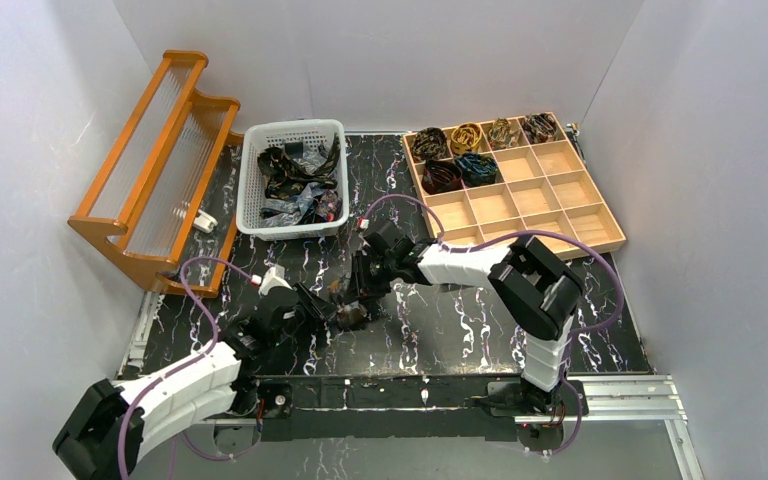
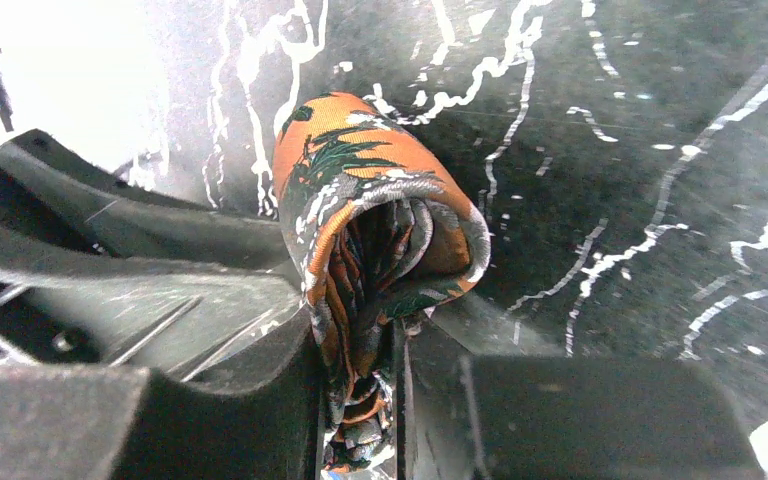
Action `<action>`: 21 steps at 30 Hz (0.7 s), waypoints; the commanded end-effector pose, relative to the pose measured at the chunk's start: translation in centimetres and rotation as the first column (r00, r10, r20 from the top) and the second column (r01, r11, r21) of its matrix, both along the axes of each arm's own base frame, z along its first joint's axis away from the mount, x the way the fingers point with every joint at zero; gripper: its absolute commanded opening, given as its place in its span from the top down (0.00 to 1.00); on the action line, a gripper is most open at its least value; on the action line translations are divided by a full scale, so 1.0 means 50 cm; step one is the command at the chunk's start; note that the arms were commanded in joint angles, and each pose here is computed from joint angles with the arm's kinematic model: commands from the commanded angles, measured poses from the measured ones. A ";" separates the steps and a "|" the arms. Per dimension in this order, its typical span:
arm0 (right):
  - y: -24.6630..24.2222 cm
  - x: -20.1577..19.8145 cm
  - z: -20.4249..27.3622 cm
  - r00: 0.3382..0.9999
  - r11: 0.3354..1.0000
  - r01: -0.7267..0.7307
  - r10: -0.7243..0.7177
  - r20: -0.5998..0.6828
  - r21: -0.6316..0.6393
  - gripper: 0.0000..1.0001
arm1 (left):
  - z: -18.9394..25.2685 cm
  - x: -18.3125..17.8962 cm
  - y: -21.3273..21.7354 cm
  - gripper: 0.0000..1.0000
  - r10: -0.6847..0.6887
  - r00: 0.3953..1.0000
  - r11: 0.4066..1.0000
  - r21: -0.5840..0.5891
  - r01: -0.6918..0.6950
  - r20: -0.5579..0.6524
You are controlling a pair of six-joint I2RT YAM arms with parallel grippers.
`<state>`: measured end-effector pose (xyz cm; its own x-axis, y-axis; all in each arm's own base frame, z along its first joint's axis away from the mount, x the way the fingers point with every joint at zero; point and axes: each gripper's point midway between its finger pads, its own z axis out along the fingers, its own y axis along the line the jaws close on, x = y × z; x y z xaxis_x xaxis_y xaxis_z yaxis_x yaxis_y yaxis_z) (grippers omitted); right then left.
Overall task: Roll the ties
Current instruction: Pick up the tie at the center of the board.
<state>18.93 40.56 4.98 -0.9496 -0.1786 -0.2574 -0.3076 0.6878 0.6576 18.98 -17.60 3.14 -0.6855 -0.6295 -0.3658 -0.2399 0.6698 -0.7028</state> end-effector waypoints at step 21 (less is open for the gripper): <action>-0.294 0.311 0.257 0.778 0.841 0.515 -0.377 0.502 -0.168 0.99 | 0.117 0.011 0.042 0.13 -0.027 0.994 0.988 0.152 0.011 0.103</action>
